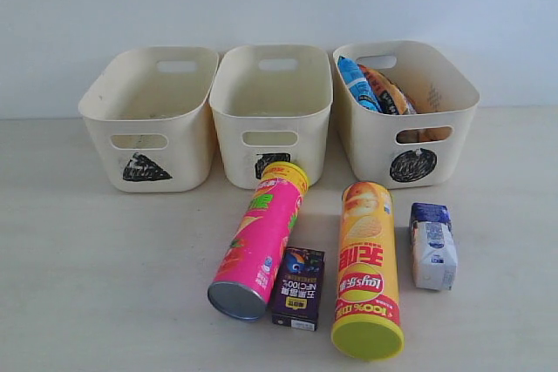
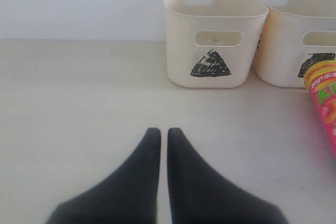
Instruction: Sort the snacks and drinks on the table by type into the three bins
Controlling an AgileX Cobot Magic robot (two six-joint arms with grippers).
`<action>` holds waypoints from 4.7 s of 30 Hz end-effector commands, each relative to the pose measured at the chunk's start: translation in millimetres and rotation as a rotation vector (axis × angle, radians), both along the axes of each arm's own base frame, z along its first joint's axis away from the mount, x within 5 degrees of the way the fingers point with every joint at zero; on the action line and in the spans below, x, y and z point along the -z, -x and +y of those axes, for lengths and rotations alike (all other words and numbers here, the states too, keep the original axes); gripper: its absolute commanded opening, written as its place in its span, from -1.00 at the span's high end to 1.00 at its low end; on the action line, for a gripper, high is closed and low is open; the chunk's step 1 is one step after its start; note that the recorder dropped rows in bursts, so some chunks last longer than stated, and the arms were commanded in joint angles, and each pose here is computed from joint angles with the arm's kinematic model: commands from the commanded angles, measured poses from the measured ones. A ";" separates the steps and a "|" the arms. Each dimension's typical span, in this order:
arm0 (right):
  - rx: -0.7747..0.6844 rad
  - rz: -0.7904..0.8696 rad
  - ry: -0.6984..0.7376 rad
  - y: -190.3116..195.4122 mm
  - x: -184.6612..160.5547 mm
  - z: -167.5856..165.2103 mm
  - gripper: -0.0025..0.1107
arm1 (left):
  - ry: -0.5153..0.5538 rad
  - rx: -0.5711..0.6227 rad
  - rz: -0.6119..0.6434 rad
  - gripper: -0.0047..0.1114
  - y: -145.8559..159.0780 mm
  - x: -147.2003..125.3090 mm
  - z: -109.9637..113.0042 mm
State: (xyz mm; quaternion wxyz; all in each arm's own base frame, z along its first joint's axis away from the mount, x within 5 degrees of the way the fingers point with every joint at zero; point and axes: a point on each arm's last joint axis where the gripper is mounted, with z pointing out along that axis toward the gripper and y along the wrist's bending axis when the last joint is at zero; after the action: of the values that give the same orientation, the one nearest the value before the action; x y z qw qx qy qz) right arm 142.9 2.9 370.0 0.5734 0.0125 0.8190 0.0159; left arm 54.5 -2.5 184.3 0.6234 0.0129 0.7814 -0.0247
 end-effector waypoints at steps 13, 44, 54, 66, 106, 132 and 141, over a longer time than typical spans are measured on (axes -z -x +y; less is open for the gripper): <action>-0.025 -0.097 0.099 53.6 25.7 -2.2 0.96 | 0.012 -0.002 -0.014 0.85 0.1 -2.1 -0.1; -0.030 -0.172 0.049 90.7 167.1 -1.4 0.96 | 0.012 -0.002 -0.014 0.85 0.1 -2.1 -0.1; -0.033 -0.144 0.036 88.4 183.3 -0.8 0.96 | 0.012 -0.002 -0.014 0.85 0.1 -2.1 -0.1; -0.043 -0.140 0.066 88.5 183.8 -0.7 0.96 | 0.012 -0.002 -0.014 0.85 0.1 -2.1 -0.1; -0.042 -0.141 0.061 88.4 183.6 -0.7 0.96 | 0.355 0.014 -0.549 0.85 -13.8 -107.8 -0.5; -0.041 -0.141 0.057 88.4 183.6 -0.7 0.96 | -0.286 0.519 0.580 0.85 -207.0 -95.4 -169.4; -0.042 -0.115 0.063 89.0 186.0 -0.8 0.96 | -0.318 0.550 0.709 0.85 -241.3 -73.4 -213.2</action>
State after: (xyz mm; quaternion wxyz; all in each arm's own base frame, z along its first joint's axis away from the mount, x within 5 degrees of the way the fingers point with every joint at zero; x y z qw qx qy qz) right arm 54.0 2.4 185.0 0.6183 -0.0221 0.7856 0.0070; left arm 288.5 -205.4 262.7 0.3001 0.3023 0.9019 -0.0717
